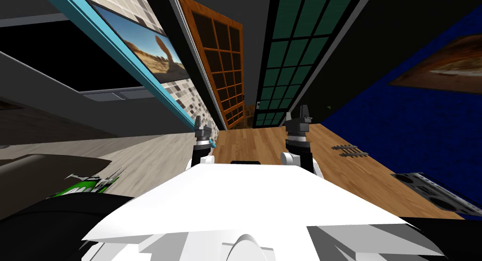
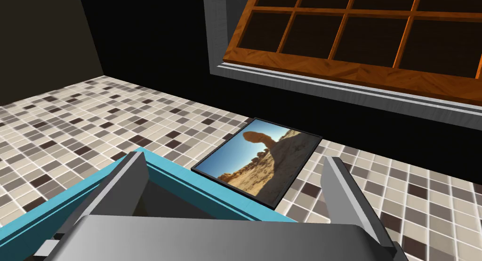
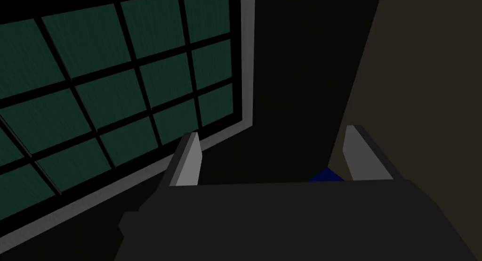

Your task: Push the door open

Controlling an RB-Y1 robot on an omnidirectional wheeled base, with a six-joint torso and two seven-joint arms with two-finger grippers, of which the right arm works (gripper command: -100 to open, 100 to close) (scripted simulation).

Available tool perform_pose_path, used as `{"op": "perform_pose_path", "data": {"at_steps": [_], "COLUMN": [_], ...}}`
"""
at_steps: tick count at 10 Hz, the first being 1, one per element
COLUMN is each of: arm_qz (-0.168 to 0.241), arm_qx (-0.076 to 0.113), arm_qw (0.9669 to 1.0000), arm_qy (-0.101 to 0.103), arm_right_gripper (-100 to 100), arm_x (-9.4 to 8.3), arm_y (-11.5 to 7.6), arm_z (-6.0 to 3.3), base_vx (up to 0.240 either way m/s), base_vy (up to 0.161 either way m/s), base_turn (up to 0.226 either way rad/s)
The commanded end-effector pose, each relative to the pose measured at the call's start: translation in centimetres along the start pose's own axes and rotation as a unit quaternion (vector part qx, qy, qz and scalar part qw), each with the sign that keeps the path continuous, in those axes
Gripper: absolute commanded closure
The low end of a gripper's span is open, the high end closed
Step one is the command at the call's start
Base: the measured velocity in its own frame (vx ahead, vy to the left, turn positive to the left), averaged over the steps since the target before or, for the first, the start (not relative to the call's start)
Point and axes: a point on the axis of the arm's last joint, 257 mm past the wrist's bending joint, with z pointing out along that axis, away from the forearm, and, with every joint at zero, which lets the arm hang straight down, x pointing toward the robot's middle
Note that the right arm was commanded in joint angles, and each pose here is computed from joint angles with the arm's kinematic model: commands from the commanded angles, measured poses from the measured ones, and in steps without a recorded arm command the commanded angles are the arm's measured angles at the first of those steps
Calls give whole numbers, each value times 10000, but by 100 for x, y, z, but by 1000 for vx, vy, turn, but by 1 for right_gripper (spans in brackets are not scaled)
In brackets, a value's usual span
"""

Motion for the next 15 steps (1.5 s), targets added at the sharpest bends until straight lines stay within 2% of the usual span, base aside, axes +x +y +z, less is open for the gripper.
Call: {"op": "perform_pose_path", "data": {"at_steps": [1, 4, 7, 12, 13, 15], "arm_qz": [243, 717, 1166, 1924, 2155, 2385], "arm_qx": [59, 178, 297, 506, 573, 641], "arm_qw": [9997, 9973, 9927, 9800, 9748, 9690], "arm_qy": [24, 45, 41, -15, -43, -77], "arm_right_gripper": [-100, -100, -100, -100, -100, -100], "arm_x": [26, 74, 118, 189, 211, 232], "arm_y": [-98, -290, -472, -784, -881, -979], "arm_z": [-22, -71, -125, -237, -276, -318], "base_vx": [76, 166, 128, 118, 138, 122], "base_vy": [-19, -41, -35, -39, -39, -43], "base_turn": [34, 47, 38, 39, 47, 42]}}
